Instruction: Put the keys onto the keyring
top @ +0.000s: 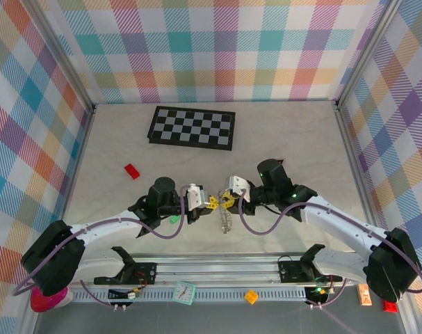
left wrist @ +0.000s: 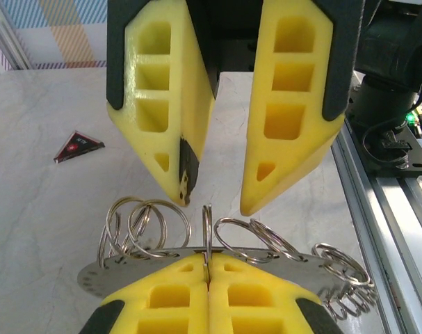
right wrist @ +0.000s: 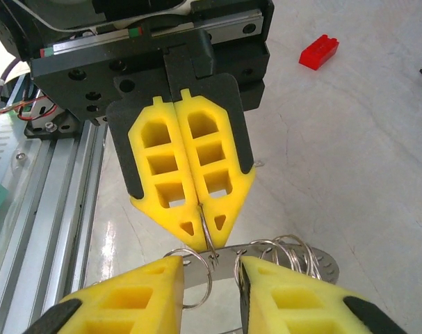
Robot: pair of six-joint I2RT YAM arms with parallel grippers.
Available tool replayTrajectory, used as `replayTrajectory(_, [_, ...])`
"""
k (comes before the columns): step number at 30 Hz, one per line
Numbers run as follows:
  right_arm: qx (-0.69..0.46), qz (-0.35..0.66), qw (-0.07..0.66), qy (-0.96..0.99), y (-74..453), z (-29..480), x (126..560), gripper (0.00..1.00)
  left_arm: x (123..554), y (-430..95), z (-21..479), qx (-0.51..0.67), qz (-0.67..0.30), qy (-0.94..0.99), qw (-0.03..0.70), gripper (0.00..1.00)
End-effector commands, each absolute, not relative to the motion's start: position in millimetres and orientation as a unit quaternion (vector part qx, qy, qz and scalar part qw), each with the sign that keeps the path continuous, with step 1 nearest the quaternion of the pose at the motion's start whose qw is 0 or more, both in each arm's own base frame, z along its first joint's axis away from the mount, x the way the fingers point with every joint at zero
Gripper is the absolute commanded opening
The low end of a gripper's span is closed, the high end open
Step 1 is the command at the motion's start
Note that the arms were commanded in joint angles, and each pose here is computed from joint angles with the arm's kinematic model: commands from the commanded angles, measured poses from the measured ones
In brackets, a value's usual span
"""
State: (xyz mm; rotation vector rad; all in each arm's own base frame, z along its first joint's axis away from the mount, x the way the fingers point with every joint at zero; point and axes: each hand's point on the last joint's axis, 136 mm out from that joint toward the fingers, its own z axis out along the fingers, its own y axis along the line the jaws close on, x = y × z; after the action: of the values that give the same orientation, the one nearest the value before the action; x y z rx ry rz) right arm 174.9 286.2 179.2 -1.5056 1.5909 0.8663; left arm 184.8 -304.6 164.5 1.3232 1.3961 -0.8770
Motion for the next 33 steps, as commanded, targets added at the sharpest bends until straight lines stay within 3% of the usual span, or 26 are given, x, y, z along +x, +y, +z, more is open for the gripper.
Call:
replayTrajectory(1, [-0.596, 0.362, 0.4, 0.595, 294.9, 198.9, 172.8, 0.24, 176.4, -308.3, 183.3, 0.558, -0.371, 0.531, 0.519, 0.0])
replayTrajectory(22, [-0.604, 0.369, 0.384, 0.593, 301.0, 193.9, 171.4, 0.12, 174.1, -312.2, 187.8, 0.56, -0.377, 0.521, 0.523, 0.0])
replayTrajectory(26, [-0.611, 0.369, 0.372, 0.593, 300.4, 191.6, 168.9, 0.0, 177.2, -311.9, 188.5, 0.554, -0.373, 0.527, 0.525, 0.0])
replayTrajectory(33, [-0.63, 0.35, 0.356, 0.595, 297.3, 190.9, 165.8, 0.0, 182.0, -309.1, 185.3, 0.551, -0.358, 0.549, 0.516, 0.15])
